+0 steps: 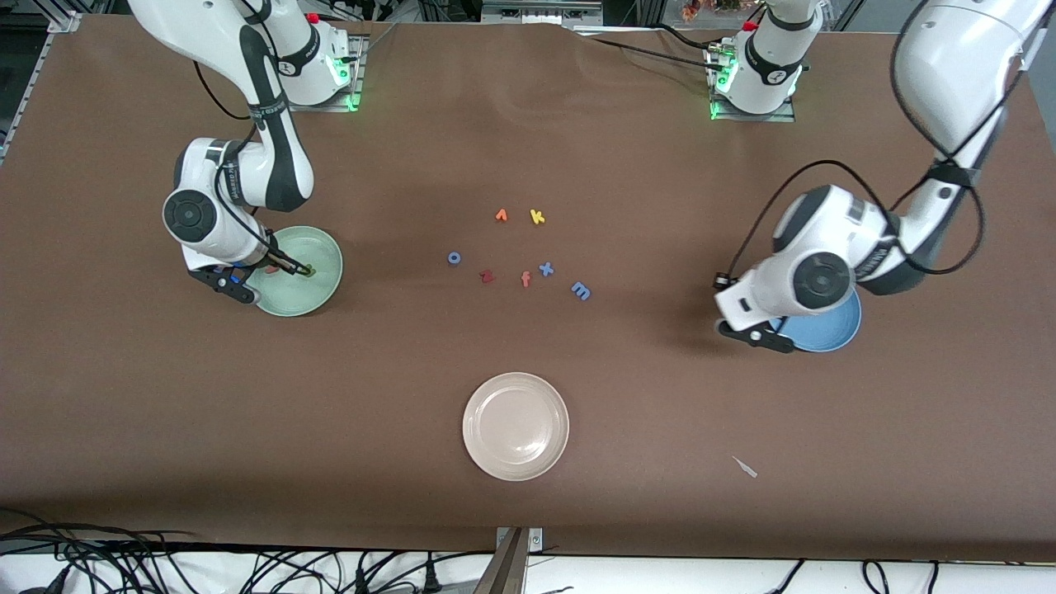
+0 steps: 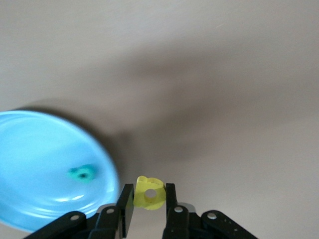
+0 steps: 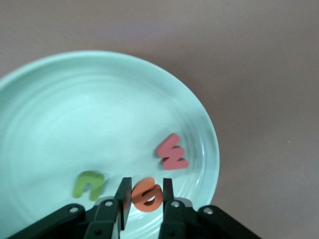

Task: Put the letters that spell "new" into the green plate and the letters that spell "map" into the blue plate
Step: 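Drop the orange letter with the right gripper while the left drops yellow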

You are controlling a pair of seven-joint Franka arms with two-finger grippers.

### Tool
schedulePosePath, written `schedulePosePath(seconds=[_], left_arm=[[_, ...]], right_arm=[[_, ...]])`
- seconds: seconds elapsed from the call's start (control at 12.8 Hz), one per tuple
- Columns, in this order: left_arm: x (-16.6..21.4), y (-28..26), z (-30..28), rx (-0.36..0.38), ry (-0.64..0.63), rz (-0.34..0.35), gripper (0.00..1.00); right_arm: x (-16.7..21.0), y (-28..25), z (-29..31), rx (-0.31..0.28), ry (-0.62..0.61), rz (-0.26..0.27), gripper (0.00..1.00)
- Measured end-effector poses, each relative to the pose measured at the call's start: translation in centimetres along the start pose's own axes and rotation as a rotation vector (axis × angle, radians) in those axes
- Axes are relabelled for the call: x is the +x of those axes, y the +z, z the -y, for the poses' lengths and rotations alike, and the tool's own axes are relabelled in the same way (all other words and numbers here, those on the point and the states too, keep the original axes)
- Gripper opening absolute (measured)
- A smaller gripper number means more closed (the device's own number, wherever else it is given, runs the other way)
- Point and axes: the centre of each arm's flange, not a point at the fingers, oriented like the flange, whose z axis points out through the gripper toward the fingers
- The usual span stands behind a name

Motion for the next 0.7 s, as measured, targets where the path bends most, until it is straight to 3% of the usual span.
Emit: schedulePosePath(seconds=[0.23, 0.39, 0.47, 0.7], left_arm=[[-1.4, 1.6, 7.3, 0.020, 0.093, 0.029, 0.30], [-1.5, 4.0, 9.4, 0.028, 0.136, 0.065, 0.30], [-1.3, 5.2, 9.4, 0.019, 0.162, 0.080, 0.35], [-0.7, 5.5, 9.0, 0.005, 0.191, 0.074, 0.66]], right_arm=[[0.1, -2.0, 0.6, 0.021, -0.008, 0.021, 0.65], [1.2, -6.8, 1.5, 0.038, -0.016, 0.071, 0.86], [2.1, -10.2, 1.9, 0.050, -0.023, 0.085, 0.97], [3.7, -20.7, 2.3, 0.089, -0.094, 0.085, 1.00]])
